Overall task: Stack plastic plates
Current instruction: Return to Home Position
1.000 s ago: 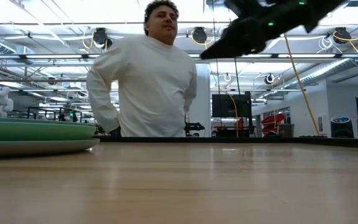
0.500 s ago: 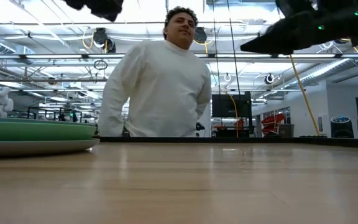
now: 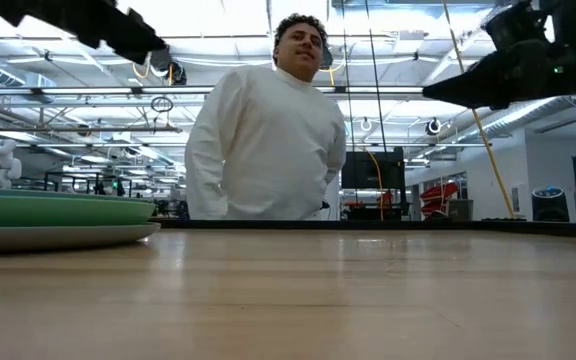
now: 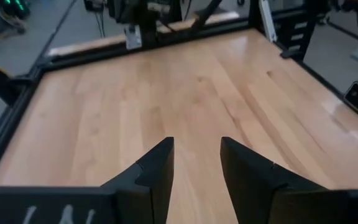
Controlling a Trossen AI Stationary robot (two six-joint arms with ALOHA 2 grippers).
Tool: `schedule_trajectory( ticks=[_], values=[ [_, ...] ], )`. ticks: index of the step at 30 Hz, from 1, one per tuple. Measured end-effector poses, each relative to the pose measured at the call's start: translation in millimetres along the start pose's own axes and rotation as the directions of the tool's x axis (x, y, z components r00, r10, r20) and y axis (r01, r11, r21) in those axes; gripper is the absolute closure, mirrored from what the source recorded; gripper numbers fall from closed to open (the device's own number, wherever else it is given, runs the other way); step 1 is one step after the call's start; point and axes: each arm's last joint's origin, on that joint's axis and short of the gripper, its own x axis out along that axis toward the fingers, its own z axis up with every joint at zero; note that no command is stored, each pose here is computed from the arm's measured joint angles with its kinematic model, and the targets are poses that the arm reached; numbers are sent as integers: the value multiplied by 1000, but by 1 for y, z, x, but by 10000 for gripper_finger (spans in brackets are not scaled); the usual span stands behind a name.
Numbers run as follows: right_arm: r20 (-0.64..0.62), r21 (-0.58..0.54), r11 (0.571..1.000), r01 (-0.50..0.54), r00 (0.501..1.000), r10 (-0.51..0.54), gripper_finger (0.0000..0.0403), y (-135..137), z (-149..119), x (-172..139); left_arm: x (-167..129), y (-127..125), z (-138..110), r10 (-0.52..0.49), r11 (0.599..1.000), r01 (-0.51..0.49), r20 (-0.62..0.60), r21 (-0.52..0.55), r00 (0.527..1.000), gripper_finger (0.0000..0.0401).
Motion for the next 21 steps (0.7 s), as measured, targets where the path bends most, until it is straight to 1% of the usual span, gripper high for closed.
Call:
schedule_trajectory(
  ticks=[2, 4, 7, 10, 12, 16, 21],
  values=[
    [12, 4, 1000, 9, 1000, -9, 381, -1, -3, -3, -10, -4, -3, 10, 1000, -10, 26, 3, 1000, 263],
    [15, 11, 1000, 15, 1000, -15, 381, -2, -5, -6, -19, -7, -6, 50, 999, -49, 57, -7, 997, 263],
    [8, 22, 1000, 19, 1000, -19, 381, -3, -7, -9, -31, -10, -13, 134, 991, -132, 85, -33, 987, 263],
    [0, 21, 1000, 19, 1000, -19, 381, -3, -8, -11, -40, -13, -23, 230, 972, -222, 103, -77, 968, 263],
    [0, 21, 999, 29, 1000, -29, 381, -4, -8, -13, -46, -15, -29, 272, 960, -259, 132, -106, 953, 263],
    [-25, 22, 998, 53, 998, -53, 381, -5, -10, -16, -56, -18, -37, 340, 935, -310, 190, -170, 921, 263],
    [-30, 25, 998, 65, 997, -65, 381, -6, -10, -20, -62, -23, -50, 354, 929, -310, 234, -204, 905, 263]
  ],
)
